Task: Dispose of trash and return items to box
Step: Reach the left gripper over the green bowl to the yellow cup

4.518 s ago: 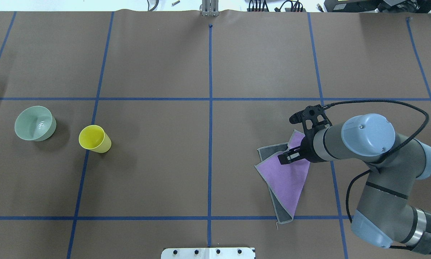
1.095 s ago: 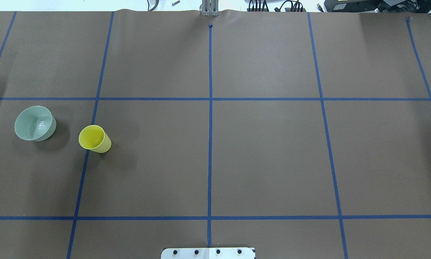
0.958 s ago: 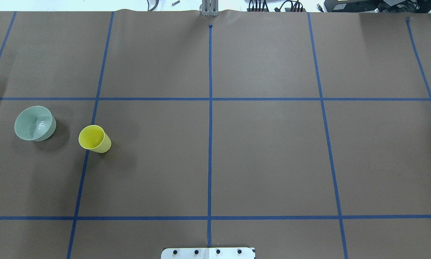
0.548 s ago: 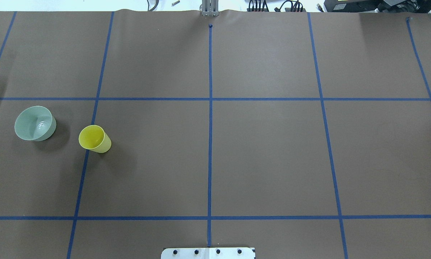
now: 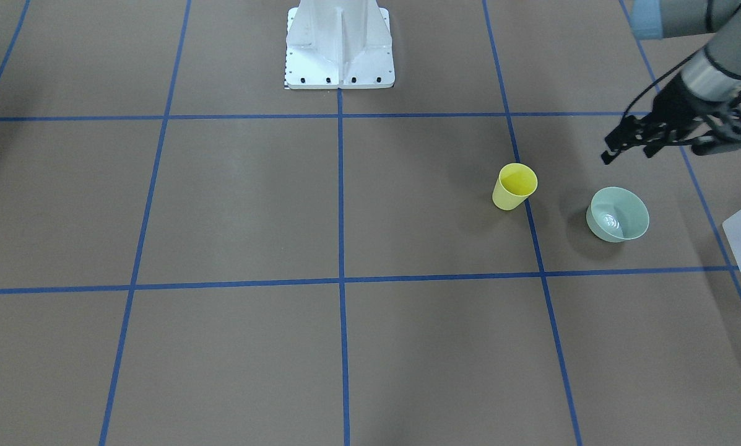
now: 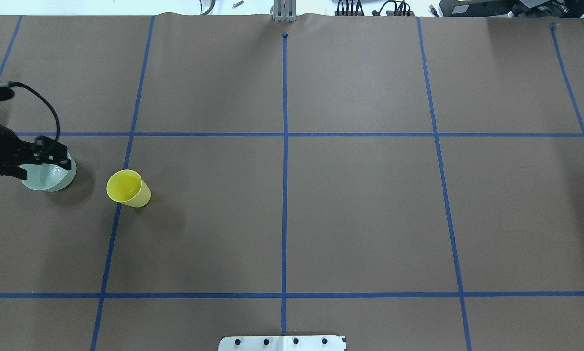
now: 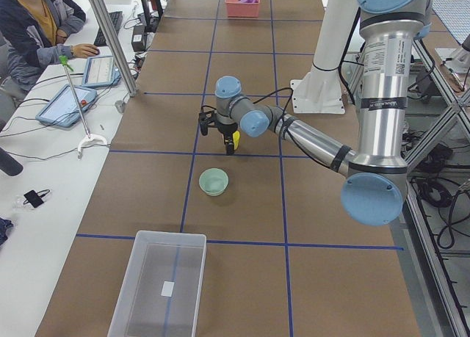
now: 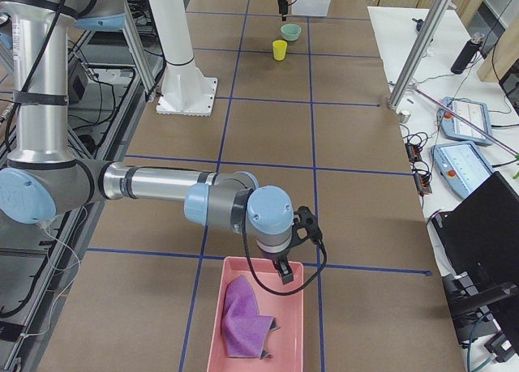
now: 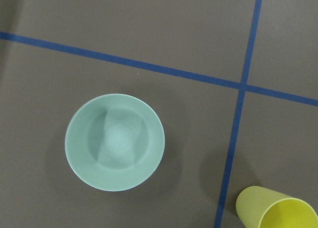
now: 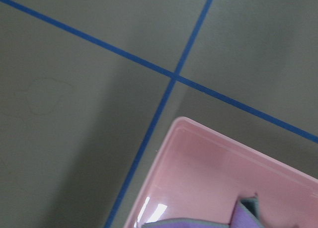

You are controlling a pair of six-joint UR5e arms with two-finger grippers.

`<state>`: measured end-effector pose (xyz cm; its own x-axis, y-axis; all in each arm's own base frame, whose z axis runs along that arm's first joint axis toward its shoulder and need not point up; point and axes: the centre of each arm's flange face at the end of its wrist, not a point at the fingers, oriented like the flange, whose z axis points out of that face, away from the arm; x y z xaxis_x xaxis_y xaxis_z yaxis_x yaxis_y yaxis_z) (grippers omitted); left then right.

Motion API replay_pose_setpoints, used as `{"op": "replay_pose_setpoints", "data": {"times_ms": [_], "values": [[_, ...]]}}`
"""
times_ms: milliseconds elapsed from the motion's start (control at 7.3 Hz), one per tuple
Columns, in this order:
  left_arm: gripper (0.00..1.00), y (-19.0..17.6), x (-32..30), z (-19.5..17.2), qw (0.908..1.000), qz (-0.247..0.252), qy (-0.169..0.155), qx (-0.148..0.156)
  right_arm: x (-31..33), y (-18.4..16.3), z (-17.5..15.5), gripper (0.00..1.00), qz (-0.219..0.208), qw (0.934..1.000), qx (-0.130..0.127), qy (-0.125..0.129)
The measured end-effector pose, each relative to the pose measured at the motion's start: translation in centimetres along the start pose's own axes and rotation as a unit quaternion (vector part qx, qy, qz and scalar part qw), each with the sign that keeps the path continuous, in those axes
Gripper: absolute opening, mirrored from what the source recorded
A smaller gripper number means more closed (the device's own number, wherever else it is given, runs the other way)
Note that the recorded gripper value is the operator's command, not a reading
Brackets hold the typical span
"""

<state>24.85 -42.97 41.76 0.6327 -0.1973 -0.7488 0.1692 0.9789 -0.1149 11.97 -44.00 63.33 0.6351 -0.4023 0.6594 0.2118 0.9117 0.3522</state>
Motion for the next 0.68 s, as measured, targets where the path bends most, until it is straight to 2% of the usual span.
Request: {"op": "replay_pose_setpoints", "data": {"times_ms": [274, 548, 685], "values": [[0.97, 0.9, 3.6, 3.4, 0.9999, 0.002, -0.008, -0.009, -5.4, -4.6, 2.7, 1.0, 0.02, 0.9997, 0.006, -0.008], [0.94, 0.9, 5.2, 5.3, 0.9997, 0.005, -0.013, -0.018, -7.7, -6.0, 4.4, 1.0, 0.035, 0.9992, 0.018, -0.012], [0.64, 0.8, 5.9, 6.3, 0.9996, 0.007, -0.015, -0.023, -7.9, -6.0, 5.2, 1.0, 0.038, 0.9991, 0.015, -0.013]]}}
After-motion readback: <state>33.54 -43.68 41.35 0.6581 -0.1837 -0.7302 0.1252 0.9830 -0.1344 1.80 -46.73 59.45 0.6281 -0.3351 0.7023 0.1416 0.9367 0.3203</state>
